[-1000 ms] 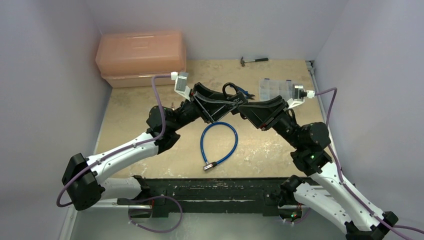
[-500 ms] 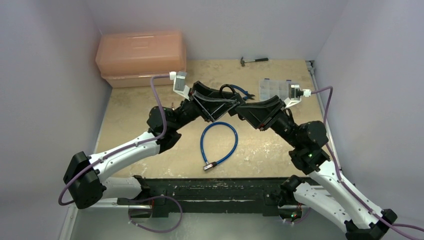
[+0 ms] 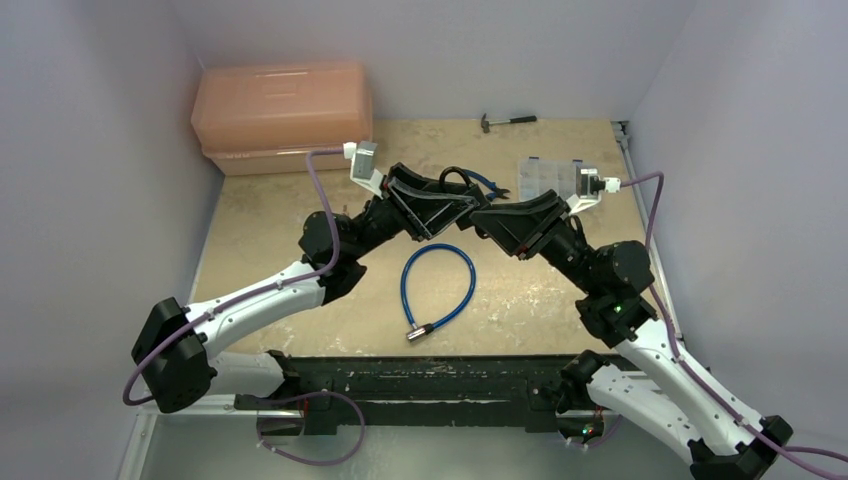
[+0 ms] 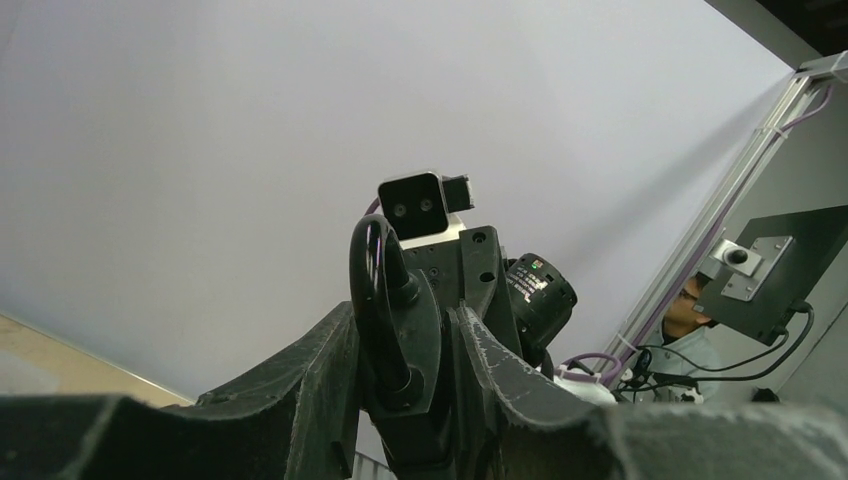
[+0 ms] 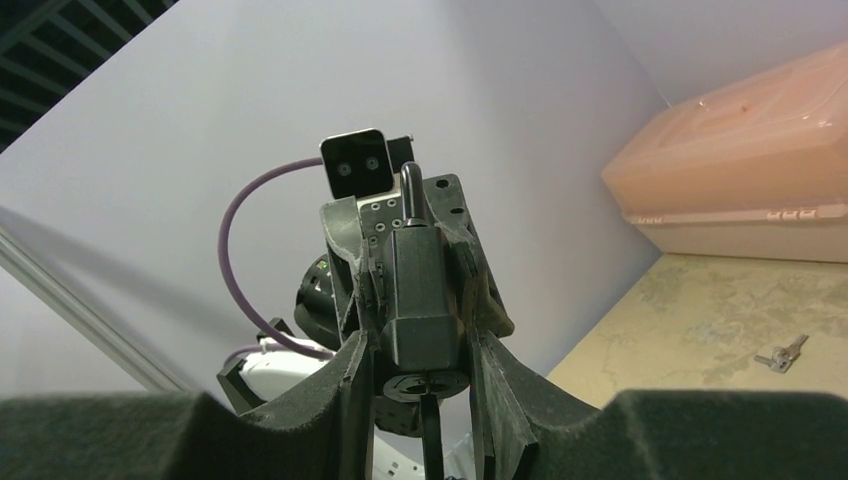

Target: Unlock with the key

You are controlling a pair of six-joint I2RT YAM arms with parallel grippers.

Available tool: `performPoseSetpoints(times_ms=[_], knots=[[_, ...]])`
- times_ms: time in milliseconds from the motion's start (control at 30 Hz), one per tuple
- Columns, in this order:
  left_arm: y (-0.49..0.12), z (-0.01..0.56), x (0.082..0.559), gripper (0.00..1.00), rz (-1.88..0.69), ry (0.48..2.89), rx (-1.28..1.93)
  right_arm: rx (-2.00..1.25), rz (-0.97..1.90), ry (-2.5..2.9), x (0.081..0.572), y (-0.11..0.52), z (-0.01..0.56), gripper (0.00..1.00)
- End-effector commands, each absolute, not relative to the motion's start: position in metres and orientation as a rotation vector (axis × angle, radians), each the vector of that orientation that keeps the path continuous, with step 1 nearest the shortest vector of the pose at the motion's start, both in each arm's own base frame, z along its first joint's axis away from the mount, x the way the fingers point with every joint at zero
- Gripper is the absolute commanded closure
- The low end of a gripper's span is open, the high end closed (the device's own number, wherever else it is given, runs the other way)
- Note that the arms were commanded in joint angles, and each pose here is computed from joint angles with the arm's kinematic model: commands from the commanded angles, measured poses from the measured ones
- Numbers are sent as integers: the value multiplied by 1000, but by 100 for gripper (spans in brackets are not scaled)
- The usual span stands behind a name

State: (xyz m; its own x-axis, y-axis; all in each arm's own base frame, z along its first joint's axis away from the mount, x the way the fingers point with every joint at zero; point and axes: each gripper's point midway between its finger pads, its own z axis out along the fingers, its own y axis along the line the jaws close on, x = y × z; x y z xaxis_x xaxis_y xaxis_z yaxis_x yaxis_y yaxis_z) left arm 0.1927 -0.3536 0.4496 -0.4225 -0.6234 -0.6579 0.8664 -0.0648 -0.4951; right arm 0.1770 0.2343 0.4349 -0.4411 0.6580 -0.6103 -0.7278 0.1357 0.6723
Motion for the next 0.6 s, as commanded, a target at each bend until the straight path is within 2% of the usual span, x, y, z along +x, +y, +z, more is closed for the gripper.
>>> performPoseSetpoints(times_ms=[0, 133, 200, 300, 567], knots=[[-351, 456, 190, 100, -1661, 1042, 372, -114, 1578, 1174, 164, 226, 466, 97], [-348, 453, 201, 100, -1569, 1093, 364, -121, 1504, 1233, 169, 224, 457, 45], [-343, 453, 206, 100, -1555, 1095, 354, -125, 1452, 1269, 172, 222, 451, 31], [-336, 454, 215, 100, -1554, 1094, 346, -124, 1395, 1305, 175, 218, 445, 24], [-309, 452, 253, 100, -1444, 1102, 313, -164, 1222, 1394, 177, 205, 421, 22]])
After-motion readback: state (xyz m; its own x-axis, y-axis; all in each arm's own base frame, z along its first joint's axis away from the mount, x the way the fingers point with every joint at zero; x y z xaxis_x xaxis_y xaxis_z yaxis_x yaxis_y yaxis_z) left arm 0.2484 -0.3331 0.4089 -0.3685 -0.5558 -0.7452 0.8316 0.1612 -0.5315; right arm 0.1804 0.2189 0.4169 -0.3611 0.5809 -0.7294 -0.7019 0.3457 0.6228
